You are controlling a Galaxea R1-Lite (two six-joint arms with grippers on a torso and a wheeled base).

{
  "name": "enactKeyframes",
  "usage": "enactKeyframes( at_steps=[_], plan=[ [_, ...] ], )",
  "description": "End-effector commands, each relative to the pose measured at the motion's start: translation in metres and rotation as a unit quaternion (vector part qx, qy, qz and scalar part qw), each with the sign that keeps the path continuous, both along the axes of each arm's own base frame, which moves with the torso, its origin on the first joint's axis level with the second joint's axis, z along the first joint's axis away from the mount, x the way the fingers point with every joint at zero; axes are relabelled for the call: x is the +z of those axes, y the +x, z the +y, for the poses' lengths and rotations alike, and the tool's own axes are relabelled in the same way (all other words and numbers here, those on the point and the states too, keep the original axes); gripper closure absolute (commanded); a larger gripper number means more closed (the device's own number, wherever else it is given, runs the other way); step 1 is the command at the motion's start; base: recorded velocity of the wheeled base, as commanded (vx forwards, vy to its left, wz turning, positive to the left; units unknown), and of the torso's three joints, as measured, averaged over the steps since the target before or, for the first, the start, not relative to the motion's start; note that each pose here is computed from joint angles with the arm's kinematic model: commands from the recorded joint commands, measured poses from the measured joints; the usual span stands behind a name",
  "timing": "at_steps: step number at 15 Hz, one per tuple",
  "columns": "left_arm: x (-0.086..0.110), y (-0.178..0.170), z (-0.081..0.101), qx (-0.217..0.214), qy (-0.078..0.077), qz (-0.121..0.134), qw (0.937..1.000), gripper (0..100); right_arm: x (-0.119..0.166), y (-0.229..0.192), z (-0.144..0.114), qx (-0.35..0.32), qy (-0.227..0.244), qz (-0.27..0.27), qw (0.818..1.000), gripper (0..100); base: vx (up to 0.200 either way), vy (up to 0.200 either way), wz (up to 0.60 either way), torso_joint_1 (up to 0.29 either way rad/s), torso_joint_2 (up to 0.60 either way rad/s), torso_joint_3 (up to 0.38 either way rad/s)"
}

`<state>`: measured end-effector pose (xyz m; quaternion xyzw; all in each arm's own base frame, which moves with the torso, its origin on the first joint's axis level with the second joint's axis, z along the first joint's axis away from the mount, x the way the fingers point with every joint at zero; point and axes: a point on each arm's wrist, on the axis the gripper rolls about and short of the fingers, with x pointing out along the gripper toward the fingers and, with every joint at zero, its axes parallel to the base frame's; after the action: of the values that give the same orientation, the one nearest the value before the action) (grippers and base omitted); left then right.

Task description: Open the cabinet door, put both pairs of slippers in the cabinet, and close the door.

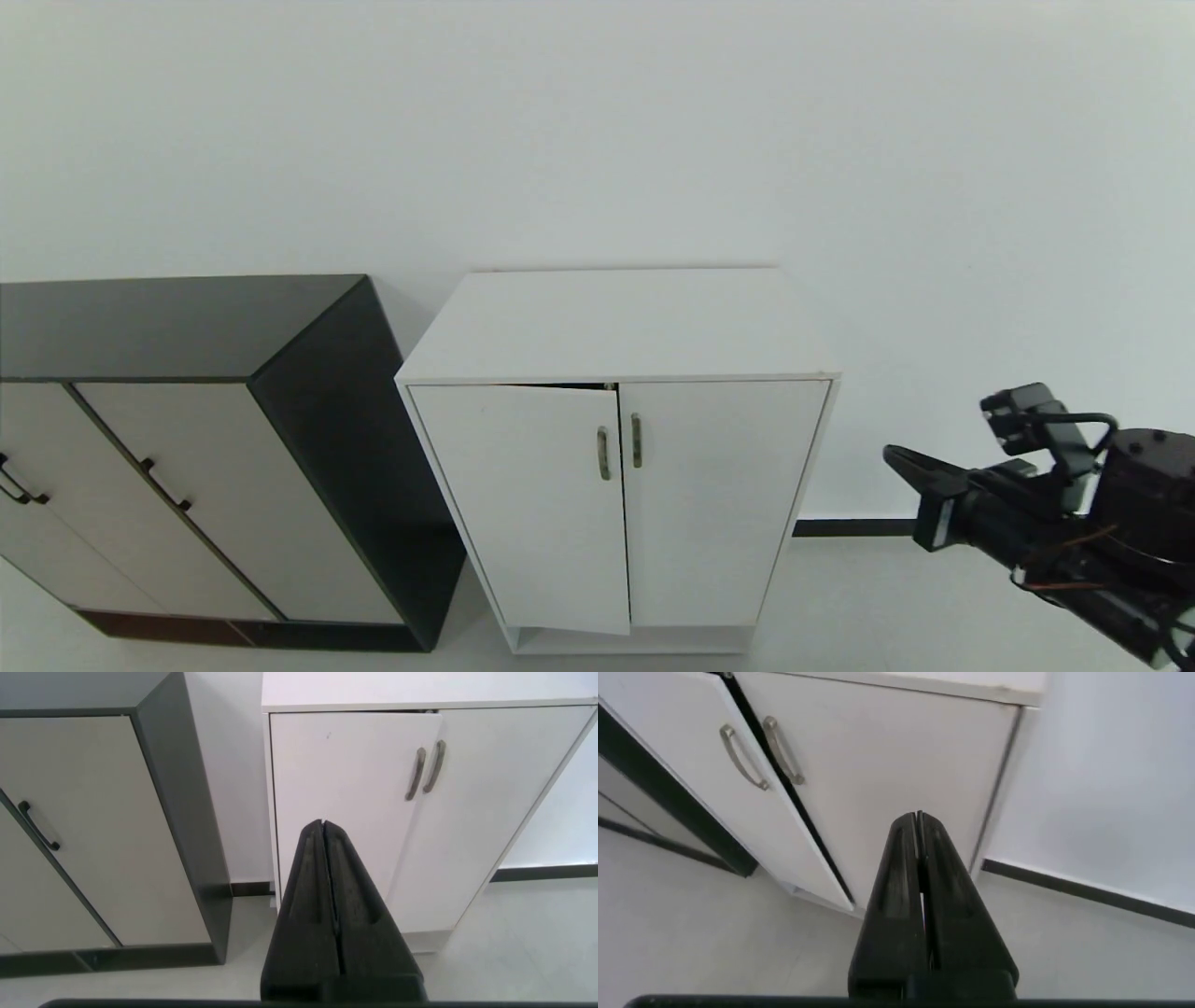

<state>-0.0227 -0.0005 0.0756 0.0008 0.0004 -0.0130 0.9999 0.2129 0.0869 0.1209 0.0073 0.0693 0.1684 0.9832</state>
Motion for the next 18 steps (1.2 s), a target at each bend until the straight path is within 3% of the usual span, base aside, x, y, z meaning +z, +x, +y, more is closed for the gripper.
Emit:
enactKeyframes(
  at_steps=[1, 5, 12, 18],
  plan=[
    [0.0, 0.0, 0.0, 0.0, 0.0, 0.0, 1.0, 100, 0.013, -0.042, -0.031, -0.039, 0.002, -0.03, 0.999, 100, 0.0, 0.0, 0.0, 0.0, 0.0, 0.0],
    [0.0, 0.0, 0.0, -0.001, 0.0, 0.0, 1.0, 100, 0.015, -0.098, -0.065, -0.115, -0.015, -0.022, 0.993, 100, 0.0, 0.0, 0.0, 0.0, 0.0, 0.0],
    [0.0, 0.0, 0.0, -0.001, 0.0, 0.0, 1.0, 100, -0.001, -0.183, -0.082, -0.096, -0.024, 0.02, 0.995, 100, 0.0, 0.0, 0.0, 0.0, 0.0, 0.0],
    [0.0, 0.0, 0.0, -0.001, 0.0, 0.0, 1.0, 100, -0.031, -0.216, -0.088, -0.086, -0.029, 0.041, 0.995, 100, 0.0, 0.0, 0.0, 0.0, 0.0, 0.0]
  ],
)
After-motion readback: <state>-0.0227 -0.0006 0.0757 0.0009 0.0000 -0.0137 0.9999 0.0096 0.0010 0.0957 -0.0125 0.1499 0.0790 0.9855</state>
